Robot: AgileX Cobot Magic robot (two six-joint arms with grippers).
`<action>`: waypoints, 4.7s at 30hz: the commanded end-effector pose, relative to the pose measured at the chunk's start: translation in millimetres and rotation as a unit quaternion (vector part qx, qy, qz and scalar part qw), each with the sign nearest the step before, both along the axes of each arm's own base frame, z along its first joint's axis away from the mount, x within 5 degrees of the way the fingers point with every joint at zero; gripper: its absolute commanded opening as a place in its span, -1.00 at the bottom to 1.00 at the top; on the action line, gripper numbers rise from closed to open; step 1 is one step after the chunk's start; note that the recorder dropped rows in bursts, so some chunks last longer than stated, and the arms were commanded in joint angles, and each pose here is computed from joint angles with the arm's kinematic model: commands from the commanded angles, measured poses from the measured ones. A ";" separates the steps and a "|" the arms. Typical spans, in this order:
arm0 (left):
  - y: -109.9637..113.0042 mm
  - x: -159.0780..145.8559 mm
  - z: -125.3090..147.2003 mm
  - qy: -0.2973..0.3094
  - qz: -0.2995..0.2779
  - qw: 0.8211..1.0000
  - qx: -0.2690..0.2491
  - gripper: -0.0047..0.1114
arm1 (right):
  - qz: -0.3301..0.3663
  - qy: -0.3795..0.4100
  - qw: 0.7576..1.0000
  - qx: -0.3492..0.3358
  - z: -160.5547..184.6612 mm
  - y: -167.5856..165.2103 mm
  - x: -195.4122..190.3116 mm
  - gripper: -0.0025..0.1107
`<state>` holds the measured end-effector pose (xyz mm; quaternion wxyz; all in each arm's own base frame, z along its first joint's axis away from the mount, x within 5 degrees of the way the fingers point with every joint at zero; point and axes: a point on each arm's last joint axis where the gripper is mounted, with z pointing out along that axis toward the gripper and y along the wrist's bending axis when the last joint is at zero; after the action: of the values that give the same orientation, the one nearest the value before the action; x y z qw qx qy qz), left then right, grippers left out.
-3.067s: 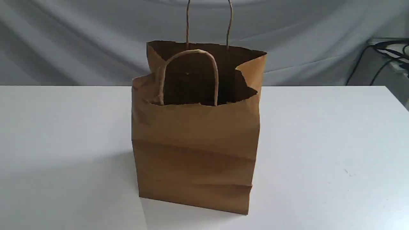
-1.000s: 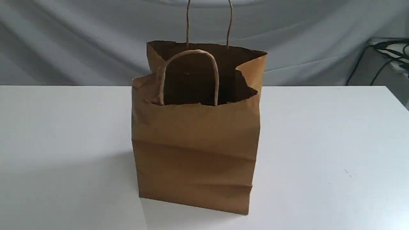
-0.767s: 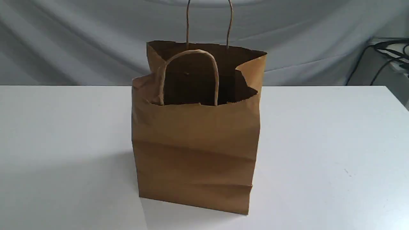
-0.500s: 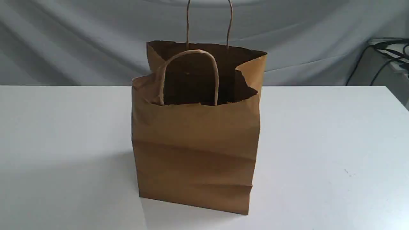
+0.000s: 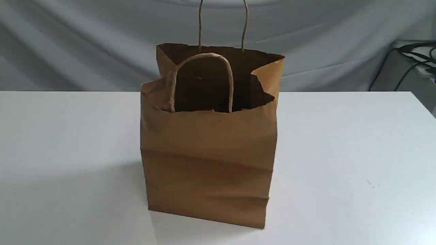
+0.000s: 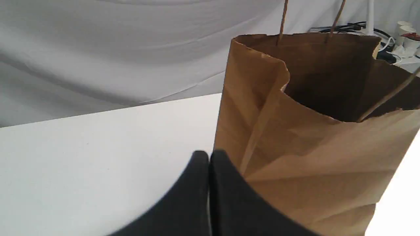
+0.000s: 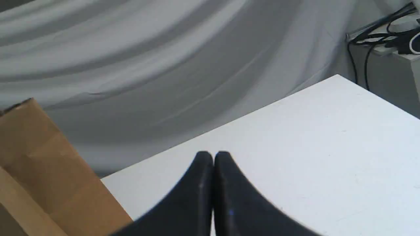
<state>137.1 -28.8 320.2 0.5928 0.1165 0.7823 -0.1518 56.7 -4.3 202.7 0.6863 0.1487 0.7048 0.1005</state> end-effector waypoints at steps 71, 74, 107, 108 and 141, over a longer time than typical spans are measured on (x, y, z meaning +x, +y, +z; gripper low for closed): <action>0.6 -0.7 -0.2 -0.002 0.004 1.000 -0.003 -0.92 | 0.017 0.047 0.960 -0.274 -6.3 -0.1 -0.8 -0.96; -0.7 -3.1 2.4 -0.008 0.002 1.000 -0.020 -0.92 | 0.018 0.046 0.962 -0.268 -6.4 0.1 -0.8 -0.96; 29.7 -92.8 -56.0 -0.236 0.221 0.945 -0.041 -0.92 | 0.018 0.046 0.965 -0.259 -6.4 0.3 -0.8 -0.96; 29.7 -92.9 -55.8 -0.236 0.221 0.945 -0.041 -0.92 | 0.018 0.046 0.965 -0.259 -6.4 0.3 -0.8 -0.96; 34.9 -81.0 -114.6 -0.135 0.240 0.961 0.035 -0.92 | 0.018 0.045 0.965 -0.258 -6.4 0.3 -0.8 -0.96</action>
<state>56.3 5.8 205.1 0.7016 -0.0397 0.7108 0.0313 56.3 -3.7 196.6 0.6642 -0.0466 0.7417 -0.0801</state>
